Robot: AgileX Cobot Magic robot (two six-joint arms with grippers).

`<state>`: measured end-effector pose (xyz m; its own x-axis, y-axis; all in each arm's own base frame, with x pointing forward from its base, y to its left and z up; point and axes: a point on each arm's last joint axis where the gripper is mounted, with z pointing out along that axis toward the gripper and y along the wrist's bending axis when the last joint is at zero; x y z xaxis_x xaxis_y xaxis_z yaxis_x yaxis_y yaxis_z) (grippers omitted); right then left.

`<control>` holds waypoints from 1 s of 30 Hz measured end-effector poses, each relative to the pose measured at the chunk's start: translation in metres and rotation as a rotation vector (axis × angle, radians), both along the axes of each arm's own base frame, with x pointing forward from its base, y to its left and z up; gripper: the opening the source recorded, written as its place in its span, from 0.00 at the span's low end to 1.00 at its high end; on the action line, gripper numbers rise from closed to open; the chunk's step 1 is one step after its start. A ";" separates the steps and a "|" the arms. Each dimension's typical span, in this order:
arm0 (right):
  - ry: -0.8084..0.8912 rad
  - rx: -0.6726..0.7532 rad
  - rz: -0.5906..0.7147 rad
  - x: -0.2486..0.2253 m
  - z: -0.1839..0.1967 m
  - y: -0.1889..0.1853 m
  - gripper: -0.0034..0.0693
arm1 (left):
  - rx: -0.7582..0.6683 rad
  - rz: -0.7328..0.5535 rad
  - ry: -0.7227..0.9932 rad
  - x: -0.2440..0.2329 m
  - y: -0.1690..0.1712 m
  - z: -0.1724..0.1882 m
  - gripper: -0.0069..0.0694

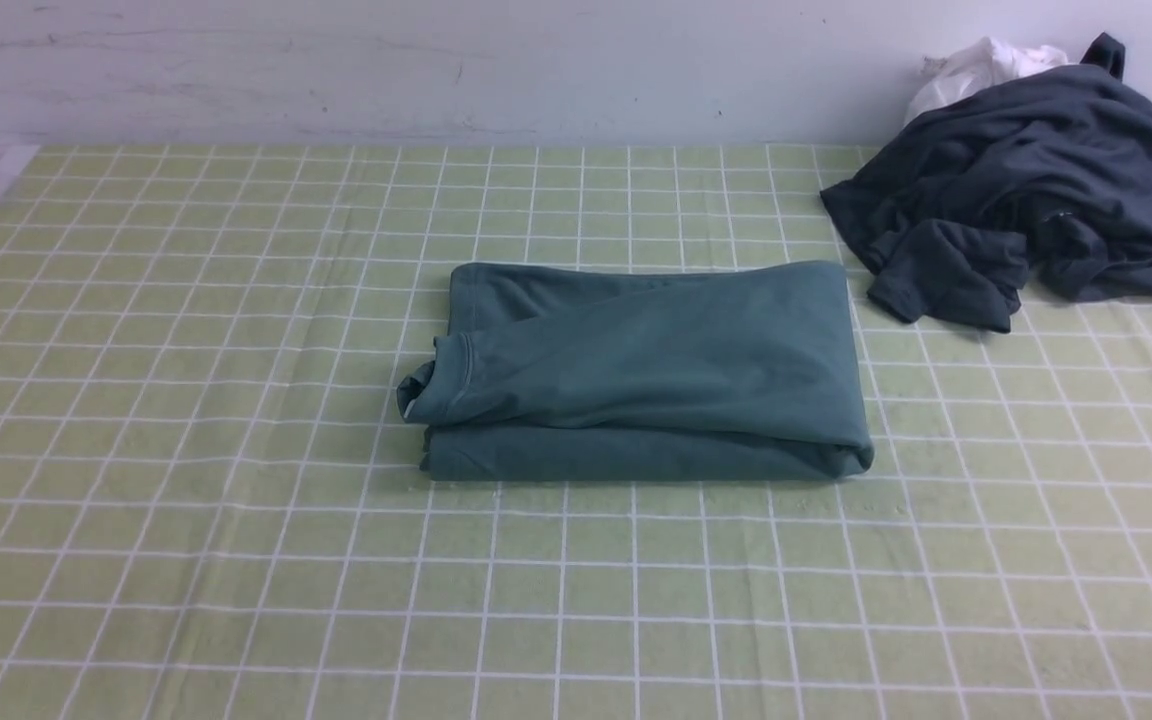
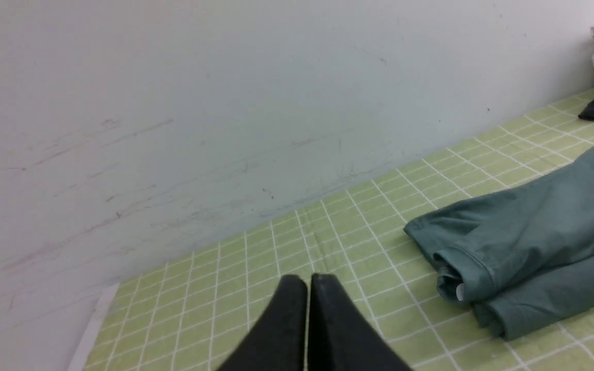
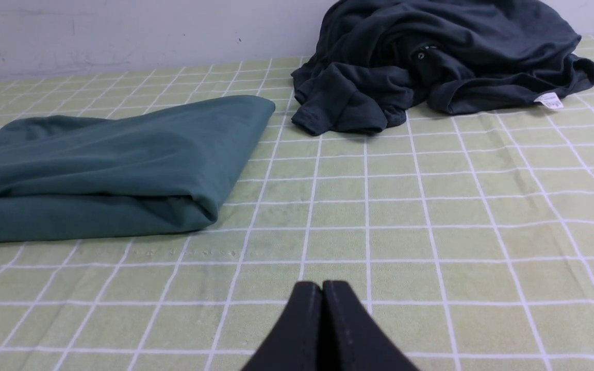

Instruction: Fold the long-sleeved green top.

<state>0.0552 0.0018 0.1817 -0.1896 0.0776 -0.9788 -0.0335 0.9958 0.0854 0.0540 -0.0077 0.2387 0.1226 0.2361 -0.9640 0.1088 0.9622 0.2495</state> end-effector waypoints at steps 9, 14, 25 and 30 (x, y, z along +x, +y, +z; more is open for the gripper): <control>0.001 -0.003 0.000 0.000 0.000 0.000 0.03 | -0.223 0.125 0.114 0.003 0.007 -0.041 0.08; 0.001 -0.003 0.000 0.000 0.000 0.000 0.03 | -0.222 0.141 0.381 -0.001 0.006 -0.065 0.08; 0.001 -0.004 0.000 0.000 0.000 0.000 0.03 | -0.235 0.135 0.430 -0.002 0.005 -0.069 0.08; 0.001 -0.003 0.000 0.000 0.000 0.000 0.03 | -0.235 0.135 0.430 -0.002 0.005 -0.069 0.08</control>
<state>0.0552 0.0017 0.1818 -0.1906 0.0742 -0.9789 -0.0335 0.9961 0.0820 0.0521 -0.0029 0.1694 -0.3136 -0.0068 -0.9495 0.0250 0.9996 -0.0154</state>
